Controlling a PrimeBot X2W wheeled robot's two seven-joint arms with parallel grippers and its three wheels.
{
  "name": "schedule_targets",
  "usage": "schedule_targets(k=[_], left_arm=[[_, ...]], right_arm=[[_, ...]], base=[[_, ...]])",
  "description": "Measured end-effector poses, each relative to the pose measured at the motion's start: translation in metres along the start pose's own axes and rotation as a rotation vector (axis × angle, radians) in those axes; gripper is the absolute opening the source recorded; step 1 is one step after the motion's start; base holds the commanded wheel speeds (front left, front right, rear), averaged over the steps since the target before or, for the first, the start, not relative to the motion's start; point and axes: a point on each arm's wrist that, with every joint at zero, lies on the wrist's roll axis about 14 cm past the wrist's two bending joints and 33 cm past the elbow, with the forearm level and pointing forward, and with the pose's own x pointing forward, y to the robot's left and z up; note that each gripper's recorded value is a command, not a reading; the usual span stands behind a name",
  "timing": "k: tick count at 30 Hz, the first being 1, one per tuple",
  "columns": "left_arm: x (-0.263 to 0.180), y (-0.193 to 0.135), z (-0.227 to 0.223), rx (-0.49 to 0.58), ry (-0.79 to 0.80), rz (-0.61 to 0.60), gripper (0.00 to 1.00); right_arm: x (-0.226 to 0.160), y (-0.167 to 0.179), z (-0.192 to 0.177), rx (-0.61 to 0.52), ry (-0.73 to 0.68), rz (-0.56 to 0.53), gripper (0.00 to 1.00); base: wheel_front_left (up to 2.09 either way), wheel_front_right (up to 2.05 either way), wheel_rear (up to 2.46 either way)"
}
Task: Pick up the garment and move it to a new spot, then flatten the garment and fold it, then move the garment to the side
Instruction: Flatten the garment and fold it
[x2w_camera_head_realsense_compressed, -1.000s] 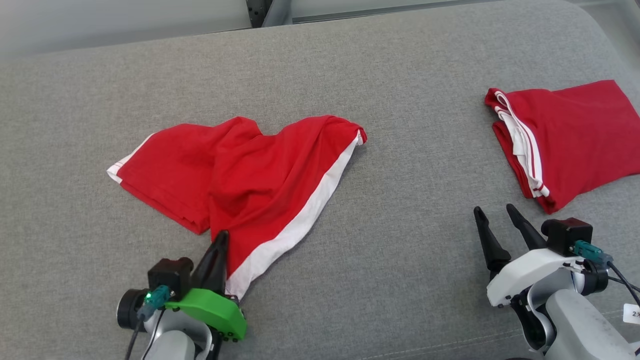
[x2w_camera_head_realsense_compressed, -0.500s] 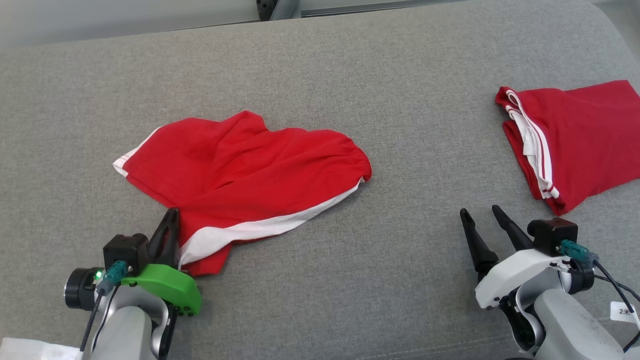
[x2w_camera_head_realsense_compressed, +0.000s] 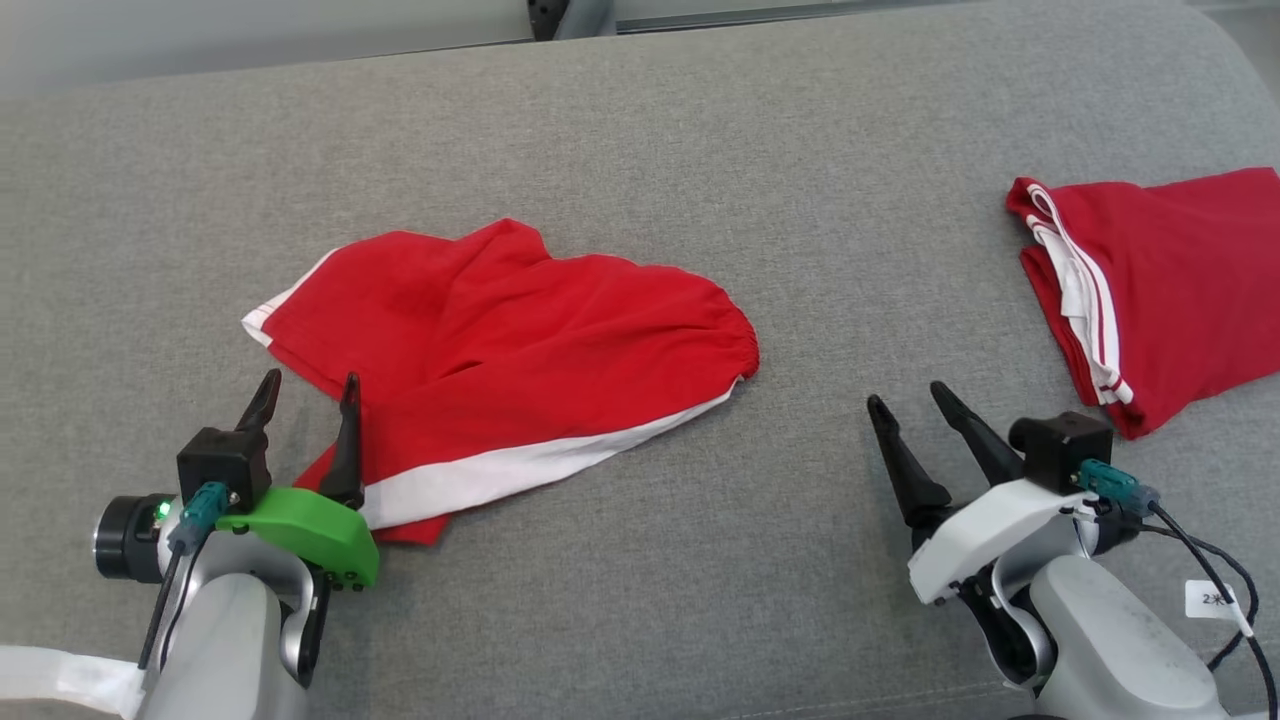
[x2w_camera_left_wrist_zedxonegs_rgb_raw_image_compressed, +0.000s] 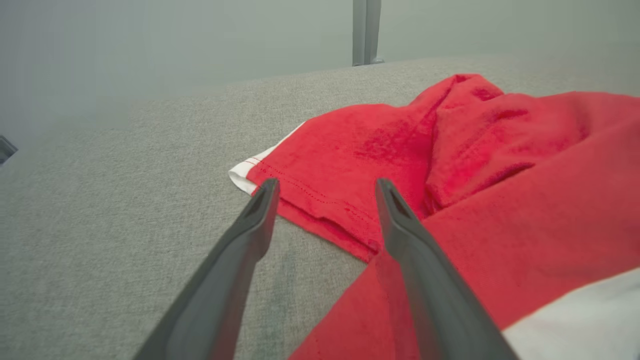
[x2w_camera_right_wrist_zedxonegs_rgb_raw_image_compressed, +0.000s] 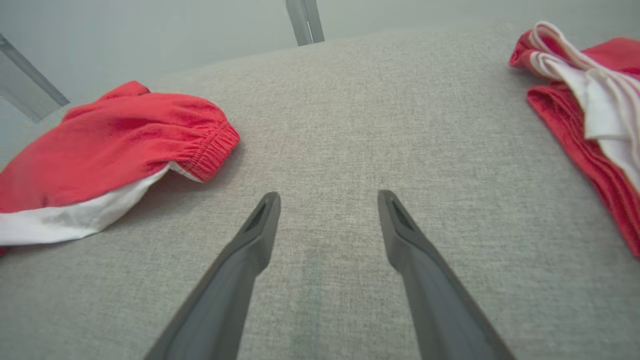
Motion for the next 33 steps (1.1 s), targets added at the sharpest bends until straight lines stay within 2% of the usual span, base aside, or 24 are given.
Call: schedule_targets(k=[8,13,19,27,28,29,30,33], left_arm=[[-0.031,0.008,0.01,-0.099,-0.072,0.088,1.0],[-0.065,0.016,-0.002,-0.166,-0.065,0.149,1.0],[-0.093,0.011,-0.012,-0.243,-0.053,0.17,1.0],[-0.11,0.021,-0.008,-0.251,-0.076,0.213,1.0],[-0.112,0.022,-0.008,-0.25,-0.077,0.218,1.0],[-0.113,0.023,-0.007,-0.249,-0.08,0.223,1.0],[-0.113,0.024,-0.006,-0.248,-0.082,0.225,1.0],[-0.115,0.026,-0.005,-0.25,-0.086,0.232,1.0]], right_arm=[[0.029,0.065,0.017,-0.07,-0.032,0.216,1.0],[0.049,0.099,0.009,-0.194,0.036,0.363,1.0],[0.065,0.11,-0.003,-0.291,0.123,0.433,1.0],[0.076,0.117,-0.022,-0.36,0.227,0.472,1.0],[0.077,0.118,-0.025,-0.369,0.242,0.478,0.47],[0.078,0.12,-0.028,-0.381,0.252,0.488,0.18],[0.08,0.122,-0.029,-0.387,0.257,0.495,0.0],[0.091,0.125,-0.022,-0.384,0.229,0.493,0.0]], base=[[0.0,0.0,0.0],[0.0,0.0,0.0],[0.0,0.0,0.0],[0.0,0.0,0.0],[0.0,0.0,0.0],[0.0,0.0,0.0],[0.0,0.0,0.0],[0.0,0.0,0.0]])
